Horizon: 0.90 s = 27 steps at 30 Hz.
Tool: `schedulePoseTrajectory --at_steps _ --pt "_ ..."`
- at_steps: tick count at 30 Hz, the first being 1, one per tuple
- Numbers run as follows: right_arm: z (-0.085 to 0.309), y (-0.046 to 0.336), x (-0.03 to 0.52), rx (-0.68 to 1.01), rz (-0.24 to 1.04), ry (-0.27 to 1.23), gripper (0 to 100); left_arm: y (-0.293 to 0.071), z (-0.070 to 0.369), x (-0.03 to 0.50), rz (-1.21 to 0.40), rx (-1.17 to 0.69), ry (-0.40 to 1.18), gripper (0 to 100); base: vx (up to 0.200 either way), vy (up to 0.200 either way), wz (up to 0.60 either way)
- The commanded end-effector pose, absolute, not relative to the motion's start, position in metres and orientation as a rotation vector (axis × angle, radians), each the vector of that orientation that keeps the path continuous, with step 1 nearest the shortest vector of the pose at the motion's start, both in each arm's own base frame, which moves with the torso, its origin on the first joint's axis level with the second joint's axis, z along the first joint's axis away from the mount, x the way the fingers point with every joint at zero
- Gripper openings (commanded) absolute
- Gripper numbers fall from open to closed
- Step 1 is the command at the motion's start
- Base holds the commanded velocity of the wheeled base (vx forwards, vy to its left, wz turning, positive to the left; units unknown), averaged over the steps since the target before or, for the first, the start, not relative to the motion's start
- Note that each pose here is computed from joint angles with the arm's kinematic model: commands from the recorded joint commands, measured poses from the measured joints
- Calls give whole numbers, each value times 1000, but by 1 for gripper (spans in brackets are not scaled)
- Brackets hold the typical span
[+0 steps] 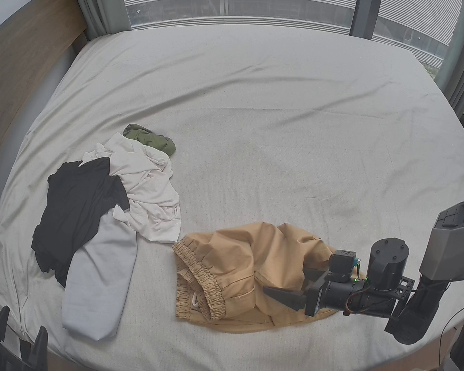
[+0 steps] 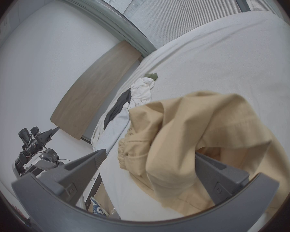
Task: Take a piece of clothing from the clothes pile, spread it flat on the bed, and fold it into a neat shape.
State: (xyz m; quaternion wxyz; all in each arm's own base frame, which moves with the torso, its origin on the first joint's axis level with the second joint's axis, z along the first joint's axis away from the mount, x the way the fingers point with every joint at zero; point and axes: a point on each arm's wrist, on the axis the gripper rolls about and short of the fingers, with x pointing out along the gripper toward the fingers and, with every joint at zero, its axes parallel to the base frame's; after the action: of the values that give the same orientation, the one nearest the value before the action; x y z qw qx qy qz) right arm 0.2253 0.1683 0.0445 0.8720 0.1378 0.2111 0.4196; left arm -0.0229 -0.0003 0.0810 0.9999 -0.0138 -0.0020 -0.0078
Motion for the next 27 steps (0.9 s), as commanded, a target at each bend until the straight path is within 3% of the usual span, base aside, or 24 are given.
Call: schedulePoseTrajectory --at_steps 1,16,27 --pt "47 166 230 298 863 423 100 0 76 -23 -15 -28 -3 100 0 0 0" --pt "7 133 224 290 728 624 100 0 76 -23 -15 -29 -3 100 0 0 0" --pt "-3 148 236 300 777 624 100 0 76 -23 -15 -29 -3 100 0 0 0"
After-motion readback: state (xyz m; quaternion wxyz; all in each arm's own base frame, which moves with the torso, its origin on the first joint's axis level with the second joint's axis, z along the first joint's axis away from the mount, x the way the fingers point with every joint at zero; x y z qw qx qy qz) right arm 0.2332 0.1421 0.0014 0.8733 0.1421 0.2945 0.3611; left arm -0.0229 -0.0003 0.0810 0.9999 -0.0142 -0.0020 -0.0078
